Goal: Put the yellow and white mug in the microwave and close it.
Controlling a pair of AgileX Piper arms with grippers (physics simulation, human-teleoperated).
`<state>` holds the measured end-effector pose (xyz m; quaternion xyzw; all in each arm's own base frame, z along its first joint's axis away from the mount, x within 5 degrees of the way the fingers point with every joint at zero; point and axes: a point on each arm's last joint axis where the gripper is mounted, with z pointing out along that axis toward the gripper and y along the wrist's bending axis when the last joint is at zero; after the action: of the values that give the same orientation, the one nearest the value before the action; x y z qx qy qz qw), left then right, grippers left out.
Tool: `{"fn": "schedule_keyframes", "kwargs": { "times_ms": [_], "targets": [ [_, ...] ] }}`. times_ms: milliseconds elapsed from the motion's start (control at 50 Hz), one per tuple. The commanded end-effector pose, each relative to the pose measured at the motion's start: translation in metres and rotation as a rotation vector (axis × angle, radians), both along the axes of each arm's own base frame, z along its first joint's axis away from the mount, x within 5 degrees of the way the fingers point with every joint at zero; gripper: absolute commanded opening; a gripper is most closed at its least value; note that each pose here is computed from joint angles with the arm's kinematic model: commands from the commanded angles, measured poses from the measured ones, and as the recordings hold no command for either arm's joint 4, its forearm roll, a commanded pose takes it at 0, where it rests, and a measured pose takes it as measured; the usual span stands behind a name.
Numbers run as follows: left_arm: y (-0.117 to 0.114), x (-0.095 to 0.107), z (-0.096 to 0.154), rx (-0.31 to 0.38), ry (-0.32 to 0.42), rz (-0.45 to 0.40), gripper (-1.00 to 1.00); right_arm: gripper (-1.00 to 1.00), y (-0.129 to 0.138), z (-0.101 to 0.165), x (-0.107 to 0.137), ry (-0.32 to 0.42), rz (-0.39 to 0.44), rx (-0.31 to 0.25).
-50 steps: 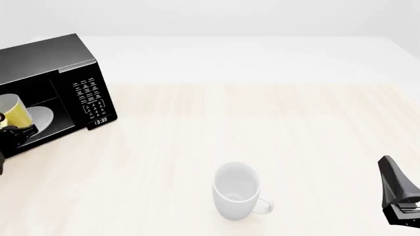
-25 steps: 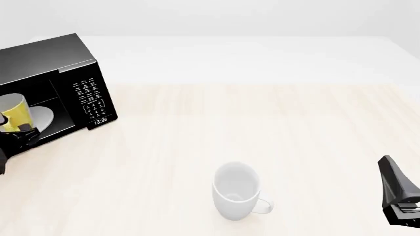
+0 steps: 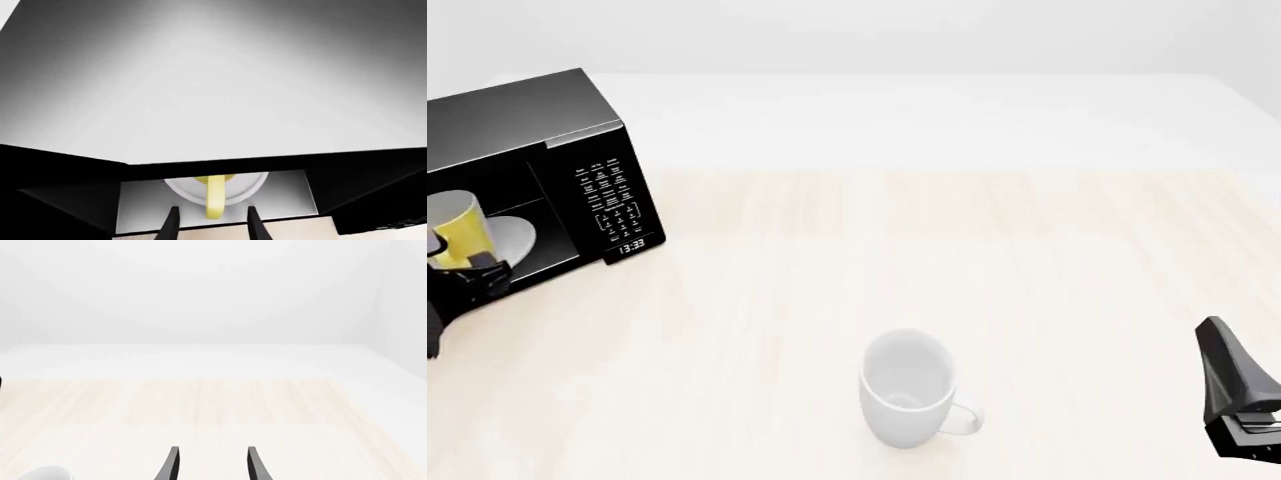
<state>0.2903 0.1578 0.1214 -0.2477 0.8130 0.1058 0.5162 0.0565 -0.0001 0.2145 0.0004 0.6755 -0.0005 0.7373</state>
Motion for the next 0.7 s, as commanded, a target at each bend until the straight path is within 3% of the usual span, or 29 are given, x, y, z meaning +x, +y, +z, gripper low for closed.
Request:
{"fn": "schedule_keyframes", "kwargs": {
  "times_ms": [20, 700],
  "targets": [
    [-0.005, -0.009, 0.002, 0.003, 0.001, -0.003, 1.00, 1.00, 0.000, 0.000, 0.000, 0.000, 0.000, 0.000],
    [-0.013, -0.025, 0.014, 0.008, -0.007, 0.000, 1.00, 1.00, 0.000, 0.000, 0.000, 0.000, 0.000, 0.000]
  ]
}}
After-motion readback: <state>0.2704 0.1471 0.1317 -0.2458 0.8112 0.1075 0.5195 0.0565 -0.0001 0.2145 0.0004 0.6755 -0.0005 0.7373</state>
